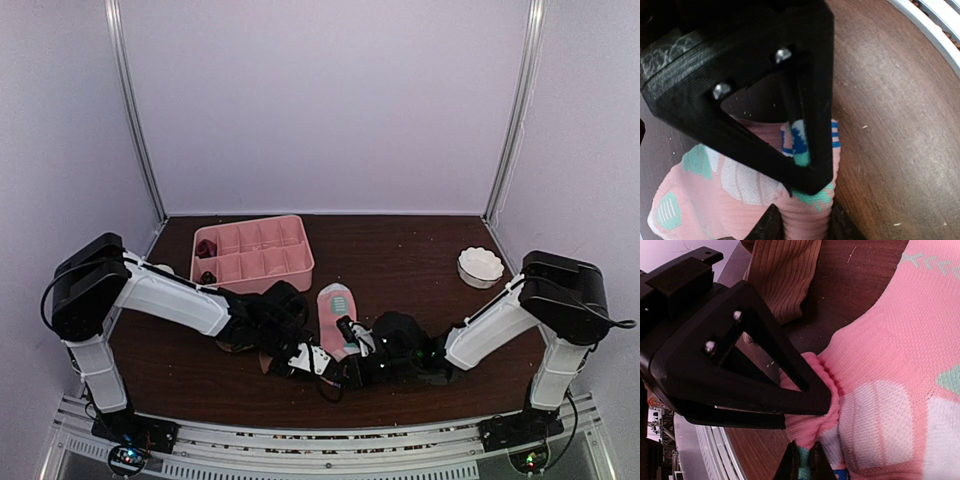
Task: Roll the socks
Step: Pick up the sock from the center of the board.
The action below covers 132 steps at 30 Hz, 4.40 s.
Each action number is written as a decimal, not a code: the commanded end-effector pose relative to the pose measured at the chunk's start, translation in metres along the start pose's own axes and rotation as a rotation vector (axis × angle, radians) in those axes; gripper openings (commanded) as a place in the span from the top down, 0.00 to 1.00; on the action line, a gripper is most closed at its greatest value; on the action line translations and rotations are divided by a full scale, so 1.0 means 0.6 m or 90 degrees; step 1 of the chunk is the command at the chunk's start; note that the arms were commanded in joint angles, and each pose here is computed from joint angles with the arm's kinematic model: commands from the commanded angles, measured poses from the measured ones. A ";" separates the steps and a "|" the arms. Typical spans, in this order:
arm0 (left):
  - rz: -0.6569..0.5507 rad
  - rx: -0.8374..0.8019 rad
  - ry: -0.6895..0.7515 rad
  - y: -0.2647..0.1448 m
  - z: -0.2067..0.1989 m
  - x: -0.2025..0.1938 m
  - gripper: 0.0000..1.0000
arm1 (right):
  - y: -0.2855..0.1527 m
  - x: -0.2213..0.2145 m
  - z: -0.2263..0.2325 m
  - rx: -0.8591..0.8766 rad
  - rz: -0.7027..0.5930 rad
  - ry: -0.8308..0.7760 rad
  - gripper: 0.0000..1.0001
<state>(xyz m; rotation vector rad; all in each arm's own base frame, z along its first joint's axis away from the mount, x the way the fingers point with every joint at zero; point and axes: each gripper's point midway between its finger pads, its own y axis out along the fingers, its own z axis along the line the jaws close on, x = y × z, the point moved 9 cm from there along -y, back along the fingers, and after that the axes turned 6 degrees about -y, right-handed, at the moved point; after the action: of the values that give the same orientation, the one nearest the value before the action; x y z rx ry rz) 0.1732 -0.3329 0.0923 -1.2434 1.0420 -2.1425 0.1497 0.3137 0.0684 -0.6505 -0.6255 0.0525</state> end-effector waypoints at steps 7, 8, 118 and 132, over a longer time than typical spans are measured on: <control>0.076 -0.072 -0.008 0.026 -0.025 -0.033 0.77 | -0.047 -0.133 -0.111 -0.177 0.211 0.121 0.88; 0.077 -0.078 -0.015 0.025 -0.026 -0.032 0.81 | -0.047 -0.128 -0.108 -0.169 0.198 0.119 0.86; -0.045 -0.167 -0.273 -0.079 0.051 -0.026 0.36 | -0.002 -0.103 -0.012 -0.213 0.303 -0.367 1.00; -0.098 -0.109 -0.229 -0.070 0.034 -0.011 0.40 | -0.005 -0.124 -0.078 -0.149 0.320 -0.104 1.00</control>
<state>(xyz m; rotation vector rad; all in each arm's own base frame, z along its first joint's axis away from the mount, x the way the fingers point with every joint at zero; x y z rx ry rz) 0.1896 -0.2965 0.1171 -1.7976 1.1110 -1.7283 0.1503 0.3295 0.0787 -0.7891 -0.9849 0.2584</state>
